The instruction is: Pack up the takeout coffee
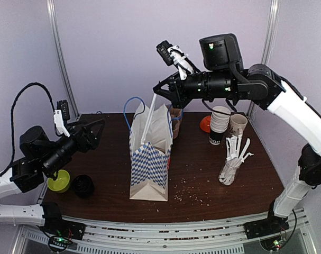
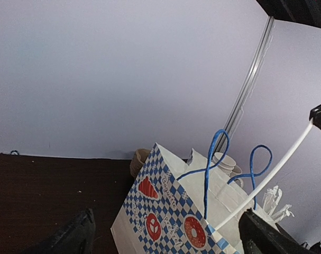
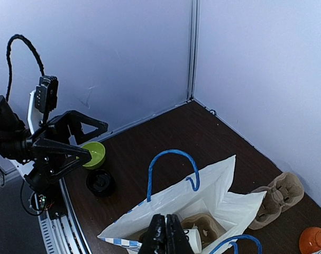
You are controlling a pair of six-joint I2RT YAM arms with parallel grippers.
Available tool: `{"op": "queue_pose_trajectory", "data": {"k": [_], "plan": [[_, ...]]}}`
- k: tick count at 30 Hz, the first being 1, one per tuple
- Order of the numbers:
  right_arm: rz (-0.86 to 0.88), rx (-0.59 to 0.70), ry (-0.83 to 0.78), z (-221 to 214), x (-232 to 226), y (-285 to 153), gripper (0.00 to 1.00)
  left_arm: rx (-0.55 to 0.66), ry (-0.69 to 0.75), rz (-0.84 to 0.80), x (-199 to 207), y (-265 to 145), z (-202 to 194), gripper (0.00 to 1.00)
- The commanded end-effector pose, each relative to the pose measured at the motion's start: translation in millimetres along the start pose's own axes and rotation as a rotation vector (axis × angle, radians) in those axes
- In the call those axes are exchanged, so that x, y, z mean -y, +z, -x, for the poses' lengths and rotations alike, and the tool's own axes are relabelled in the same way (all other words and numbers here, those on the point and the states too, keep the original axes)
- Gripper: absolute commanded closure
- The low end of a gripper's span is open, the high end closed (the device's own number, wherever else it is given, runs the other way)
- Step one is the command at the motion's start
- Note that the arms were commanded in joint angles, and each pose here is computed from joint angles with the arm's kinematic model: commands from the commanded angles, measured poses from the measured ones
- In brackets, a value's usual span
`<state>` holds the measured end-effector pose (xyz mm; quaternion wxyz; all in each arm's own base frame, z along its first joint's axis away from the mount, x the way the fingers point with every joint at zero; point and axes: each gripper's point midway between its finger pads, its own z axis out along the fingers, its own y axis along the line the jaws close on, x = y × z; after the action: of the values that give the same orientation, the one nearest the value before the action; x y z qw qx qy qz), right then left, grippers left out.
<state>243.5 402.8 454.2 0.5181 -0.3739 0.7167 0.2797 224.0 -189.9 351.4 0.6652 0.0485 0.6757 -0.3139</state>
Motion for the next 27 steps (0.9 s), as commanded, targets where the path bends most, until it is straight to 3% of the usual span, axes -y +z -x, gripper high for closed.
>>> {"op": "queue_pose_trajectory", "data": {"k": [1, 14, 21, 27], "plan": [[-0.072, -0.104, -0.068, -27.3, 1.2, 20.0, 1.00, 0.021, 0.010, 0.005, -2.6, -0.7, 0.9, 0.02], [-0.015, -0.304, -0.060, -99.2, -28.8, 80.0, 1.00, -0.009, 0.004, -0.008, -2.5, 1.3, -13.5, 0.02], [-0.032, -0.315, -0.036, -102.5, -26.3, 82.8, 0.69, 0.008, 0.002, -0.010, -1.8, -0.7, -6.5, 0.02], [-0.019, -0.263, -0.008, -80.4, -27.2, 64.8, 0.51, 0.009, 0.025, -0.009, 1.3, 2.5, -1.1, 0.02]]}}
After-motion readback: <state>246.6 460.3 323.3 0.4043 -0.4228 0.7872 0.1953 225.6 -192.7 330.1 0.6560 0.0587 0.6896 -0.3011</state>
